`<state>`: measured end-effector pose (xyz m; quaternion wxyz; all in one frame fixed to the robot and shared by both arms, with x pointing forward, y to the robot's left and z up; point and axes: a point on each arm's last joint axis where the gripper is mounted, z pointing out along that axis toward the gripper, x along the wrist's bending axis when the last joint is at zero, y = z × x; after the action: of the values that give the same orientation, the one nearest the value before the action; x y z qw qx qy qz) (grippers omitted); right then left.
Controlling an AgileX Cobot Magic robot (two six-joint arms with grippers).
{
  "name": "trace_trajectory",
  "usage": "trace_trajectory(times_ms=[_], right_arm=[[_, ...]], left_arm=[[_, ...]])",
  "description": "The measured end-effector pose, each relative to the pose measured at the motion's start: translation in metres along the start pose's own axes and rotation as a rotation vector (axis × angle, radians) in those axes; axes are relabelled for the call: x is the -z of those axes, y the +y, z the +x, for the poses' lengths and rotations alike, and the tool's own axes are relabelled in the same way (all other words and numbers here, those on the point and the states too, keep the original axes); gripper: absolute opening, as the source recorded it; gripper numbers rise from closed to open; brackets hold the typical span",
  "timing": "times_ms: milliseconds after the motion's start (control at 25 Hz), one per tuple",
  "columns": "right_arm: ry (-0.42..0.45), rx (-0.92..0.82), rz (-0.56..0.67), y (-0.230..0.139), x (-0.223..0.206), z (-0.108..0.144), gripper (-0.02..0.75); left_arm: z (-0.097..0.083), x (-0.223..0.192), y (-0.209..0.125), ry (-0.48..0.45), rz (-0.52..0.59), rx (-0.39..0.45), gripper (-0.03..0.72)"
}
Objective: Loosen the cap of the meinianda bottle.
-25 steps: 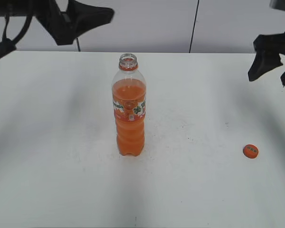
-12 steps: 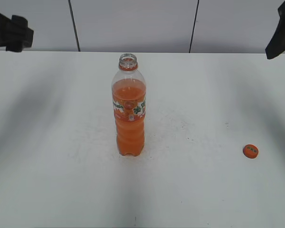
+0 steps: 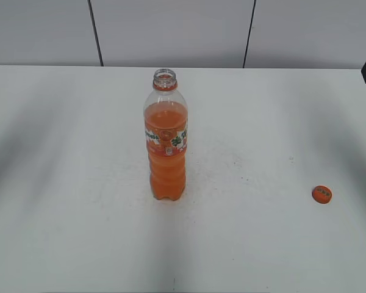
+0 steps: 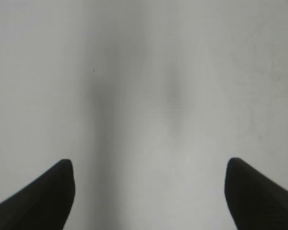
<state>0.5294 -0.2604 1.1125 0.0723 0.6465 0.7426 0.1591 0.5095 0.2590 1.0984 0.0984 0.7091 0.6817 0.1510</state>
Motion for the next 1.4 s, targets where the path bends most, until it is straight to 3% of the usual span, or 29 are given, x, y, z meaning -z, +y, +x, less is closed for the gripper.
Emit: trace_trajectory(times_ms=[120,400,720,840,1000,1280,1400], right_arm=[[-0.001,0.010,-0.010,-0.010,0.007,0.001,0.574],[-0.006,0.006,-0.027,-0.091,0.026,0.005,0.574],[-0.027,0.036,-0.262,-0.200,0.060,0.010,0.574],[-0.030,0.044,-0.338,-0.231,0.059,0.010,0.574],[-0.049,0.089,-0.460,-0.267,0.058,0.010,0.574],[-0.104,0.199,-0.691,-0.304,0.047,0.009,0.574],[-0.114,0.206,-0.697,-0.305,0.034,0.007,0.574]], left_arm=[[0.004,0.008,-0.009,-0.027,0.038,0.009,0.575],[0.013,0.047,-0.066,-0.079,-0.061,0.026,0.557],[0.034,0.102,-0.161,-0.079,-0.364,0.038,0.552],[0.036,0.102,-0.190,-0.086,-0.422,-0.043,0.552],[0.038,0.096,-0.227,-0.094,-0.525,-0.071,0.552],[0.035,0.084,-0.269,-0.160,-0.763,-0.116,0.552],[0.033,0.076,-0.279,-0.178,-0.834,-0.115,0.552]])
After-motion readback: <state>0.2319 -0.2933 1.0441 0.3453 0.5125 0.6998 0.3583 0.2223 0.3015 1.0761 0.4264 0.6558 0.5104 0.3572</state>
